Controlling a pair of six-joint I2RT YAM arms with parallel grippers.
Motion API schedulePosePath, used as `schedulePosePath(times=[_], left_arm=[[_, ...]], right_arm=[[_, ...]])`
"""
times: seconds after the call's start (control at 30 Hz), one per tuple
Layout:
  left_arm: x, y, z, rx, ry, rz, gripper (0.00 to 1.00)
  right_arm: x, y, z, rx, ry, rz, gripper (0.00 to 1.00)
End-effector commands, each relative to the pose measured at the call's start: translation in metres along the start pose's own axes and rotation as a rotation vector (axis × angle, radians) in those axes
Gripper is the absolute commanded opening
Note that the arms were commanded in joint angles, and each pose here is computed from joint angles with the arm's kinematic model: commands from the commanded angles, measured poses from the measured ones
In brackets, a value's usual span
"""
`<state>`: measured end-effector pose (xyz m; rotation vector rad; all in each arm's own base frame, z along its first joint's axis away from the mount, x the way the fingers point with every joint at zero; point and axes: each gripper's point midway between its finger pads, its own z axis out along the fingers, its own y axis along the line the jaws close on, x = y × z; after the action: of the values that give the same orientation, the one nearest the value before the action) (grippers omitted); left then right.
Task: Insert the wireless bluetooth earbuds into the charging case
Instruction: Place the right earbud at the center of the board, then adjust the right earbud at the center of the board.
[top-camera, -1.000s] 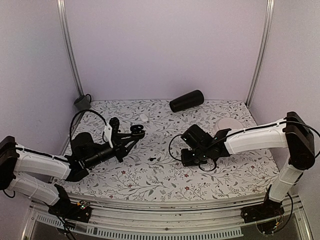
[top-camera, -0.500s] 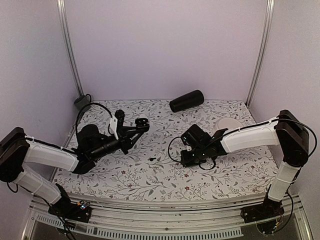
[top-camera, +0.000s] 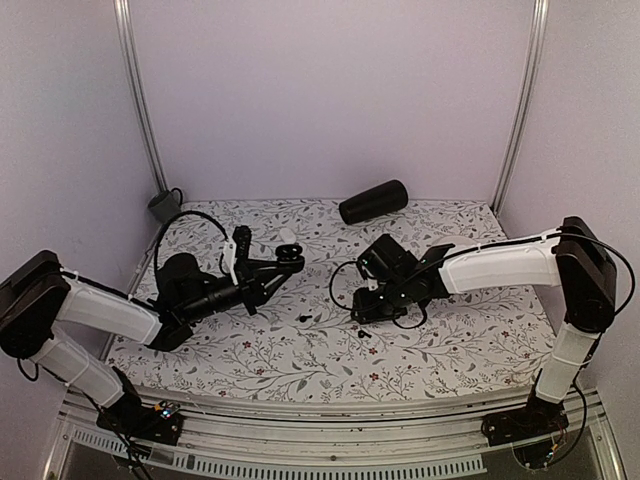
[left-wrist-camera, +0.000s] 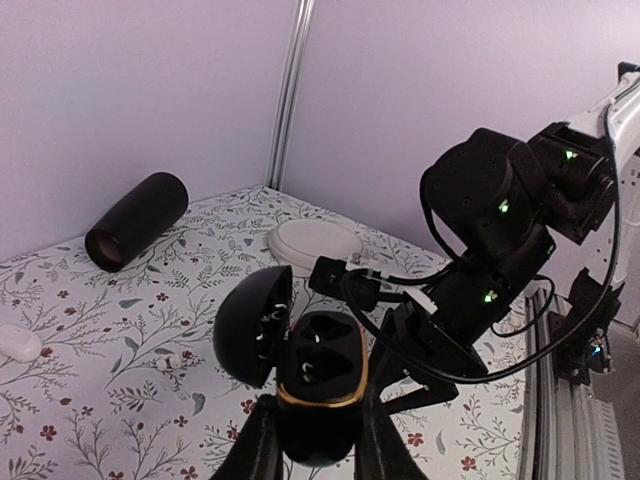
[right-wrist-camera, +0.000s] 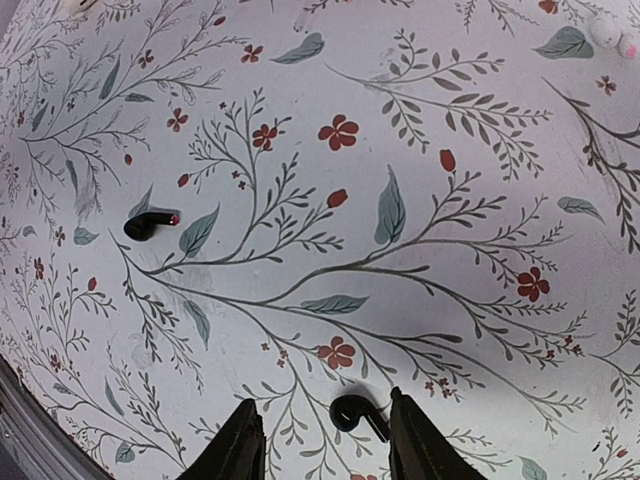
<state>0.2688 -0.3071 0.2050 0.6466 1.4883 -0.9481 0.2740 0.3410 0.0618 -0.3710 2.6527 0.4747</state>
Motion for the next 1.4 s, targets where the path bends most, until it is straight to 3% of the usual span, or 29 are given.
schedulePosePath(times=[0.0,0.23,0.6,0.87,1.13,1.37], left_arm=[[-0.002,-0.005,-0.005,0.035,-0.011,-0.009,0.00],[-0.002,-0.005,0.001,0.061,-0.006,-0.040,0.00],[-0.005,-0.008,0.004,0.110,-0.011,-0.062,0.00],[-0.010,-0.003,0.008,0.106,-0.026,-0.072,0.00],[-0.015,0.000,0.009,0.103,-0.027,-0.075,0.00],[-0.019,0.002,0.013,0.093,-0.021,-0.075,0.00]], right_arm=[[0.003,0.000,-0.003,-0.015,0.036,-0.003,0.42],[0.016,0.002,-0.001,-0.070,0.089,-0.057,0.42],[0.030,-0.007,0.016,-0.091,0.106,0.003,0.62],[0.041,-0.002,0.021,-0.112,0.161,0.016,0.62],[0.068,0.037,0.018,-0.201,0.229,0.007,0.62],[0.056,0.033,0.007,-0.191,0.212,0.042,0.62]])
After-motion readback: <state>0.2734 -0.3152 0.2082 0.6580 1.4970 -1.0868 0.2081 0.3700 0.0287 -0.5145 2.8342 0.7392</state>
